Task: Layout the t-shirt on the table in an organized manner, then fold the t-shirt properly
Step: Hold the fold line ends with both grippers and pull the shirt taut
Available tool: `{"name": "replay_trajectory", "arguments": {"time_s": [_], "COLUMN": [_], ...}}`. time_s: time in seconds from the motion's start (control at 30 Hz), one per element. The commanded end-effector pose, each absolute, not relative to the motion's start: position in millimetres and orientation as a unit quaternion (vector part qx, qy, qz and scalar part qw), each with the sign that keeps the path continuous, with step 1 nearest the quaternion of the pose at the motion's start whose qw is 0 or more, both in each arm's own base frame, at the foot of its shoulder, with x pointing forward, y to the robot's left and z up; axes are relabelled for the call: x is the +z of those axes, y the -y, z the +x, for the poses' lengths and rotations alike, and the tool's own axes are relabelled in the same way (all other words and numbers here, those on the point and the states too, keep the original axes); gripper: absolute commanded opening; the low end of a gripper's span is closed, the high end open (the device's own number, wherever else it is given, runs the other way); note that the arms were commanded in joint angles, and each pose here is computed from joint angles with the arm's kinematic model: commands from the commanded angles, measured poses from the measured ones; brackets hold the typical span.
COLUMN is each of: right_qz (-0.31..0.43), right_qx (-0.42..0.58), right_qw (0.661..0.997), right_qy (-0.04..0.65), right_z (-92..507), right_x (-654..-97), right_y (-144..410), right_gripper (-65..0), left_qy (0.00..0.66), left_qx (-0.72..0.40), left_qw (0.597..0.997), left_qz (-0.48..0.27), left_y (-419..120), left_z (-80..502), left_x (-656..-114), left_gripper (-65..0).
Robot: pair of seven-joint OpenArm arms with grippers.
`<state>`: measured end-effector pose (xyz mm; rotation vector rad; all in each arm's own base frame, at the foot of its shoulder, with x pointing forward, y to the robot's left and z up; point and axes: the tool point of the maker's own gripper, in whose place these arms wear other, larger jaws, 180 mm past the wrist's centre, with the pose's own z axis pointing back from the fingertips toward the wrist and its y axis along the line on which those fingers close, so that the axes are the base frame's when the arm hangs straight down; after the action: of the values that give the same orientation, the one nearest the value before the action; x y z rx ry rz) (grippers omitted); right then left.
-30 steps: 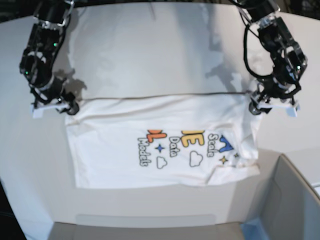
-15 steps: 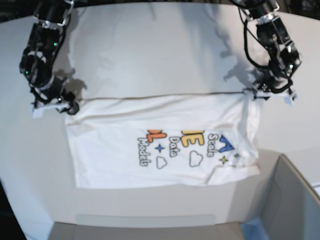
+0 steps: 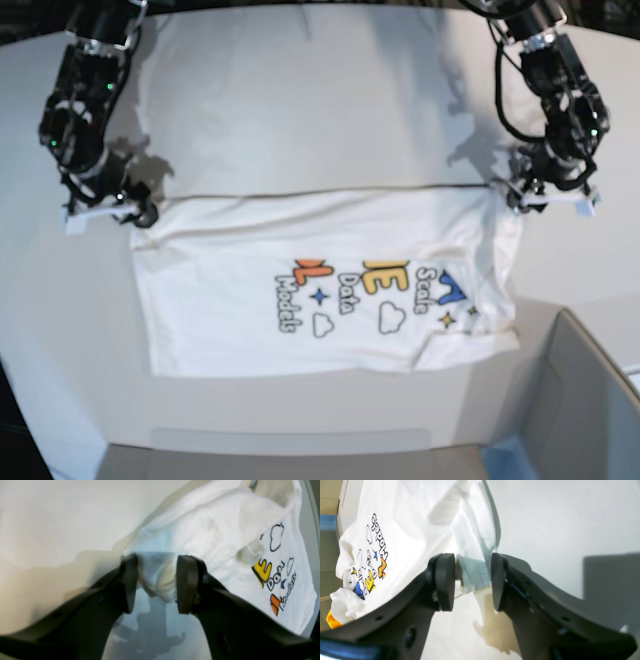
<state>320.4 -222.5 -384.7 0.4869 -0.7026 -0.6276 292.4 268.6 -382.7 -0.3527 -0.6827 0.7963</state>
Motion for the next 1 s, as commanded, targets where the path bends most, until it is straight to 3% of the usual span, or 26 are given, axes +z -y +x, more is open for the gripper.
{"name": "replay_trajectory", "arguments": {"time_s": [0.0, 0.27, 0.37, 0.47, 0.57, 0.73, 0.97], "right_qz": [0.229, 0.23, 0.236, 0.242, 0.24, 0.225, 0.206], "right_qx": [-0.293, -0.289, -0.272, -0.254, -0.247, -0.246, -0.279], "right_qw": [0.862, 0.861, 0.865, 0.87, 0.874, 0.877, 0.864], "right_qy": [0.345, 0.351, 0.349, 0.347, 0.342, 0.346, 0.366], "right_z": [324.7, 329.8, 335.6, 340.3, 343.1, 346.2, 337.8], "right_x": [-376.2, -373.3, -371.7, -369.2, -372.7, -372.7, -364.4], "right_y": [226.7, 225.6, 214.1, 201.5, 196.6, 200.9, 233.1], "right_gripper": [-40.8, -40.8, -40.8, -41.0, -46.8, -64.7, -65.0], "left_qy": [0.345, 0.294, 0.296, 0.303, 0.303, 0.296, 0.295], "left_qx": [0.374, 0.402, 0.397, 0.379, 0.377, 0.376, 0.377], "left_qw": [0.844, 0.847, 0.848, 0.853, 0.854, 0.857, 0.857], "left_qz": [-0.17, -0.185, -0.188, -0.191, -0.192, -0.193, -0.192], "left_y": [-272.5, -267.2, -265.8, -263.6, -263.0, -261.4, -263.0], "left_z": [302.0, 299.4, 301.1, 303.5, 303.4, 300.0, 298.3], "left_x": [-370.8, -406.5, -405.7, -403.7, -404.0, -406.5, -406.9], "left_gripper": [-38.7, -38.8, -43.2, -52.0, -60.5, -61.9, -62.1]}}
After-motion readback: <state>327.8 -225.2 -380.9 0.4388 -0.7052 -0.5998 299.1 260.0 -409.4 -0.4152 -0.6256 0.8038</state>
